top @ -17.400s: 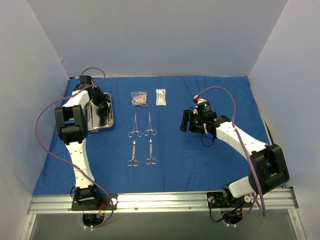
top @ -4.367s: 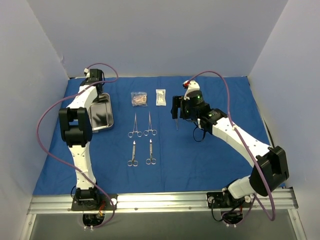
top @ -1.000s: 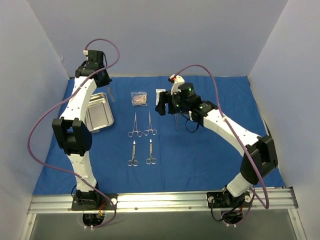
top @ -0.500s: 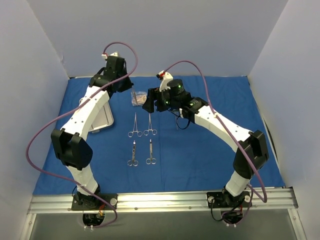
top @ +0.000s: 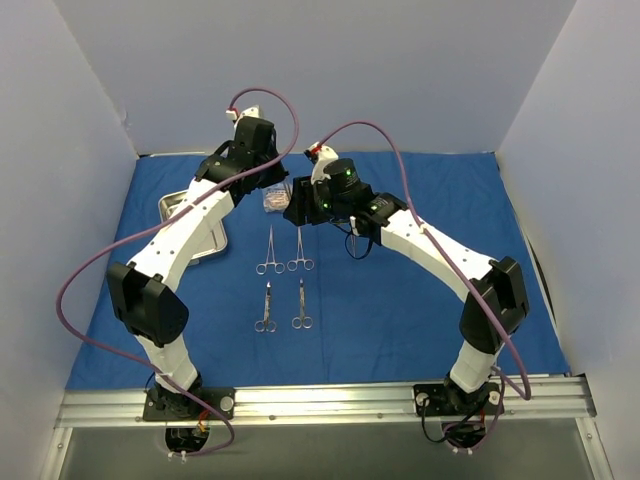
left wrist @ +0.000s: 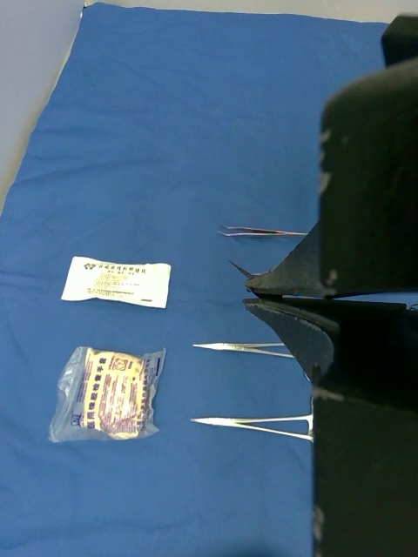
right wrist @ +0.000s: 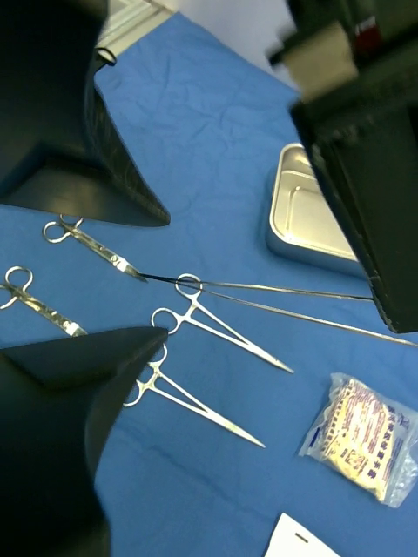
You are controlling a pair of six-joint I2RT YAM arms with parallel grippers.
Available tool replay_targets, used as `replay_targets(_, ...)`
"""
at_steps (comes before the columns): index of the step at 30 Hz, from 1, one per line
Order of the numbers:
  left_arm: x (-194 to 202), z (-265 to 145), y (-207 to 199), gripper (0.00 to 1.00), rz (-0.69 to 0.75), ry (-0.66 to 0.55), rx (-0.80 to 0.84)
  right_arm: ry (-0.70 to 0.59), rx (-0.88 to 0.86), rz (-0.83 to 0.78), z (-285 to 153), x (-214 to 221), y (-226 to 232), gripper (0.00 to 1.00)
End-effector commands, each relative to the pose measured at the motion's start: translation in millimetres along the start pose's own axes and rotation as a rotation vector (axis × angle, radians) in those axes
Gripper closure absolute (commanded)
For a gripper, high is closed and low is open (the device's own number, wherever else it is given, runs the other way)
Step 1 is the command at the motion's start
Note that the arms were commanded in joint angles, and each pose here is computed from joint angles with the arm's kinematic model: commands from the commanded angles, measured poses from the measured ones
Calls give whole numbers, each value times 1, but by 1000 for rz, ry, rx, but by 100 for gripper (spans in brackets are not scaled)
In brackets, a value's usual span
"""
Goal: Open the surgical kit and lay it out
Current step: Place the medical item in the surgical kit.
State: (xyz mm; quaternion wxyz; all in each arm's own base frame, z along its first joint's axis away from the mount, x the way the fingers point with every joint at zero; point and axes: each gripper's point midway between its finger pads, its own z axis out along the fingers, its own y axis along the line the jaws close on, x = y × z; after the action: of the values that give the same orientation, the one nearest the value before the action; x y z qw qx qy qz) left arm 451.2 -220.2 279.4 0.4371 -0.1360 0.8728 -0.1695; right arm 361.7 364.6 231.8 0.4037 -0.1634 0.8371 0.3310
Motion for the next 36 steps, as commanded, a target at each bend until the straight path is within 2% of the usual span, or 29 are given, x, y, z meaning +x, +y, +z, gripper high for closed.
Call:
replay_targets(1,-23,-23,-18,98,-19,-87,58,-31,18,-9,0,-14,3,59)
replay_targets(9,-16,-26,-20,98,7,-77,53,-44,21,-15,3,-17,2,82)
replay_targets(13,-13,-26,-20,98,23,-75,41,-46,37,-15,3,-17,-1,100)
replay_targets(19,-14,-27,-18,95,37,-81,25,-37,59,-15,1,-12,-7,100)
replay_targets(22,-17,-28,-13,77,48,-94,2,-34,82,-13,-1,-9,-11,100)
replay_targets(23,-20,-30,-13,67,50,-101,0,-28,104,-12,-1,-6,-16,100)
replay_targets(26,-28,-35,-12,53,64,-121,-1,-6,154,-19,-4,3,-28,100)
replay_targets(31,-36,-42,-6,20,65,-140,-3,80,312,-1,-13,39,-75,100)
replay_targets(34,-41,-47,9,6,61,-157,-33,118,434,15,-26,62,-114,100)
replay_targets(36,-43,-48,20,3,56,-164,-50,127,495,35,-36,69,-138,100)
